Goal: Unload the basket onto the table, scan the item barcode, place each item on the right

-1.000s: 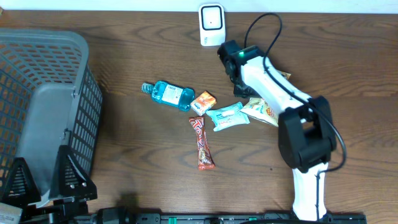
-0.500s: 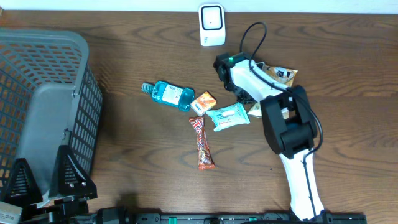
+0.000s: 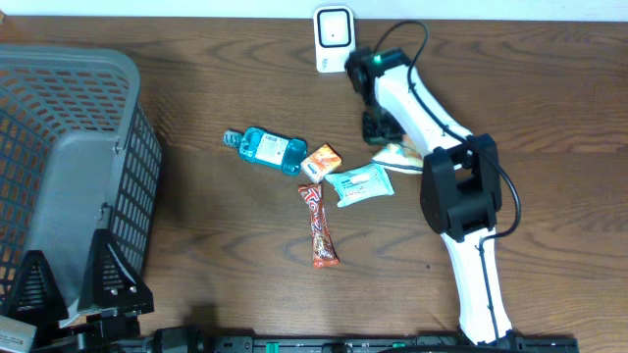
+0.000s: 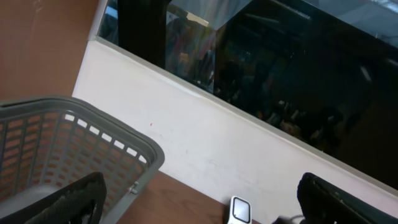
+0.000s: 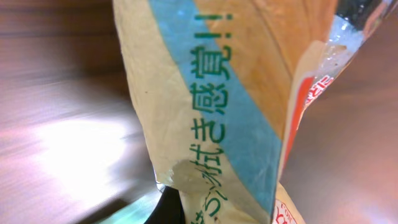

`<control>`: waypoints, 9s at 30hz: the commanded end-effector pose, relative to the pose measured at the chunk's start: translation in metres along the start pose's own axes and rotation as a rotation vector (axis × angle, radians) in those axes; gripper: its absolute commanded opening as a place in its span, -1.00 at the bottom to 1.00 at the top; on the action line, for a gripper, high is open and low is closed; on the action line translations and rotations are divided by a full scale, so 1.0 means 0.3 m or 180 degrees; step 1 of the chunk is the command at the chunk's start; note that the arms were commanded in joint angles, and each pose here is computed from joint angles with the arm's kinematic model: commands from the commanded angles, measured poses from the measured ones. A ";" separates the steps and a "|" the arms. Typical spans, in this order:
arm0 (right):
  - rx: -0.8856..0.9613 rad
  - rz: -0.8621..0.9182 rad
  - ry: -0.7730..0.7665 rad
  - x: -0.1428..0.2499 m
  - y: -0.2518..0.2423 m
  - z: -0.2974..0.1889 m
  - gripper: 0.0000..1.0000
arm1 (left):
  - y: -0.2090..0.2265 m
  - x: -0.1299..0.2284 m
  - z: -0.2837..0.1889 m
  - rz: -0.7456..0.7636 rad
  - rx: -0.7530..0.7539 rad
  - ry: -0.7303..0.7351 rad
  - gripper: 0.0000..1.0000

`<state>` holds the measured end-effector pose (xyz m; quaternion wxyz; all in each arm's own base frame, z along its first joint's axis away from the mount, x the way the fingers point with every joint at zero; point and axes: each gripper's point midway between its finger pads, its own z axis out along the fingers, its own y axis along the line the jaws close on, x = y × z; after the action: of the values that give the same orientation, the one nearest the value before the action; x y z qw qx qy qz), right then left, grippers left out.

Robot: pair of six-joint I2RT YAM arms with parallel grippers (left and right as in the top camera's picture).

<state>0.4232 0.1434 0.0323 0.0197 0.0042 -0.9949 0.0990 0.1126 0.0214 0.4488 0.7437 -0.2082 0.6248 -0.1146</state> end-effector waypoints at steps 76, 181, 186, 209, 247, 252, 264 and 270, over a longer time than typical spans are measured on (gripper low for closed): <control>-0.1660 0.0616 0.0065 0.216 -0.117 -0.580 -0.98 | -0.142 0.383 0.169 0.0379 0.1387 0.1075 0.96; -0.1022 -0.1044 -0.3895 -0.665 0.217 -0.742 -0.98 | 0.379 1.190 -0.027 0.0717 0.0212 0.2886 0.96; 0.0012 -0.0326 -0.3336 -0.581 -0.197 -0.751 -0.98 | 0.379 1.190 -0.027 0.0717 0.0212 0.2886 0.96; 0.1388 0.1657 -0.0633 -0.052 -1.661 0.141 -0.98 | 0.379 1.190 -0.027 0.0717 0.0212 0.2886 0.96; -0.1672 0.0816 -0.0017 0.205 -0.309 -0.482 0.99 | 0.379 1.190 -0.027 0.0717 0.0211 0.2887 0.95; -0.1558 0.1371 0.0436 0.254 -0.155 -0.342 0.99 | 0.379 1.190 -0.027 0.0717 0.0212 0.2886 0.96; -0.1856 0.1932 0.0942 0.347 0.060 -0.031 0.85 | 0.379 1.190 -0.027 0.0717 0.0211 0.2887 0.96; -0.1983 0.1882 0.0658 0.319 0.110 0.056 0.38 | 0.379 1.190 -0.027 0.0717 0.0212 0.2886 0.96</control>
<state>0.3288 0.1663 0.0233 0.0894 -0.2857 -0.9331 -0.1991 0.1647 -0.0327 0.0819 0.4105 -0.0474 0.9007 -0.1345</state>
